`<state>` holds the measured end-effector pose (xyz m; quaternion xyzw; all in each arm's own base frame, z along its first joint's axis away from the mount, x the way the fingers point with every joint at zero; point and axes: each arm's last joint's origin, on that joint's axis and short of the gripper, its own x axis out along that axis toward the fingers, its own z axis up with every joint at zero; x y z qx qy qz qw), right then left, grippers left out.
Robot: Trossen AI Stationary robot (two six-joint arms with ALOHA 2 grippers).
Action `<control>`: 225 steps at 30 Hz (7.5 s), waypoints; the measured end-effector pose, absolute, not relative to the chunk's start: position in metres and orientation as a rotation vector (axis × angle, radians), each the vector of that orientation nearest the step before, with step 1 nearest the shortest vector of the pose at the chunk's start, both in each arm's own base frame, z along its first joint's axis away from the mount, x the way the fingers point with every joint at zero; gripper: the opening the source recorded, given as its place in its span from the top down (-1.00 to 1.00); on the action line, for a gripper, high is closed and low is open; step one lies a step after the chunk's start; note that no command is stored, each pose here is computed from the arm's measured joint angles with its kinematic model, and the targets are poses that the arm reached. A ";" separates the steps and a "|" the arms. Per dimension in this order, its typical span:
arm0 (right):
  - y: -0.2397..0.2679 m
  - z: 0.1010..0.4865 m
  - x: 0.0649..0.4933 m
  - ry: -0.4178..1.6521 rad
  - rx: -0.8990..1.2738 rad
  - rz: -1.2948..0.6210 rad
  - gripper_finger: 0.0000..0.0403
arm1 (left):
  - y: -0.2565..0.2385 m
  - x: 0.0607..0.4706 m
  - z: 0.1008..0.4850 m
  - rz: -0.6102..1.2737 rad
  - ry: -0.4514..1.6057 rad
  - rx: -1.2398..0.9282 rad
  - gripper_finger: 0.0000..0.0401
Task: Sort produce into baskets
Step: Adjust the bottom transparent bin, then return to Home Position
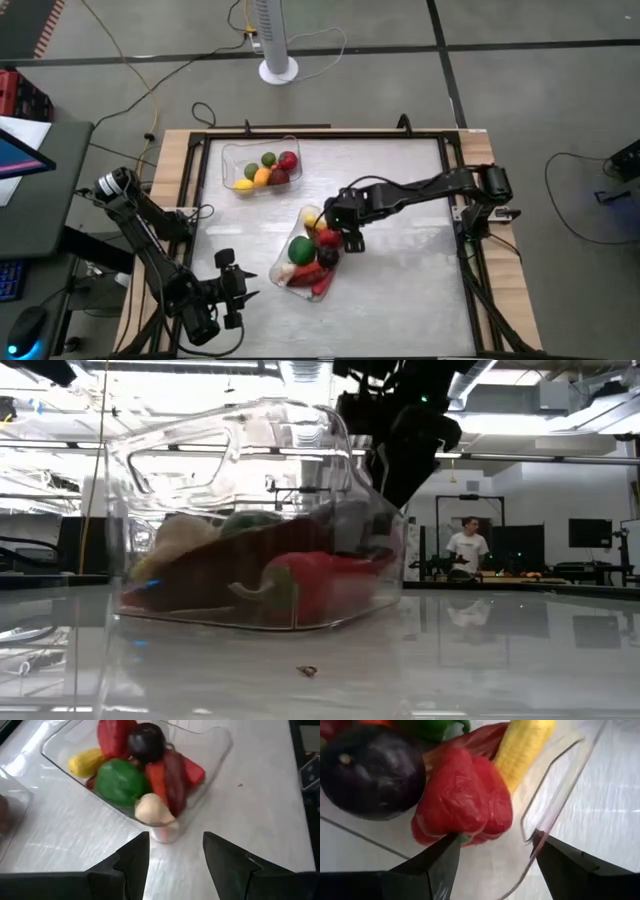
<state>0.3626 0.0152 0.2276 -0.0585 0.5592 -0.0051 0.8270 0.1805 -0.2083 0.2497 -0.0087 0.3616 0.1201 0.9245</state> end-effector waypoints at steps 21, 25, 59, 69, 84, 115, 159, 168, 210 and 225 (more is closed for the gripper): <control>0.043 0.287 0.334 1.034 -0.088 -0.061 -0.39 | -0.208 0.220 0.258 0.004 0.733 -0.079 0.13; 0.039 0.312 0.317 0.955 -0.107 -0.121 -0.39 | -0.213 0.221 0.261 -0.097 0.715 -0.026 0.13; 0.039 0.307 0.304 0.921 -0.097 -0.137 -0.39 | -0.176 0.231 0.203 -0.120 1.183 0.622 0.99; 0.047 0.308 0.304 0.906 -0.101 -0.116 -0.39 | -0.171 0.232 0.203 -0.218 1.191 0.862 1.00; 0.047 0.314 0.299 0.882 -0.036 -0.150 -0.39 | -0.135 0.249 0.207 -0.409 1.270 1.075 1.00; -0.025 0.295 0.293 0.778 0.008 -0.317 -0.39 | -0.080 0.242 0.287 -0.170 1.004 0.538 0.06; 0.052 0.222 0.309 1.267 0.361 -0.358 -0.39 | -0.068 0.134 0.323 0.002 0.475 -0.191 0.25; 0.076 0.238 0.299 1.203 0.300 -0.363 -0.39 | -0.069 0.133 0.323 -0.005 0.470 -0.108 0.25; -0.020 0.252 0.071 0.002 0.152 -0.489 -0.39 | -0.021 0.085 0.224 0.357 0.035 -0.062 0.39; -0.029 0.229 0.071 -0.063 0.160 -0.523 -0.37 | 0.004 0.081 0.219 0.506 -0.095 -0.001 0.39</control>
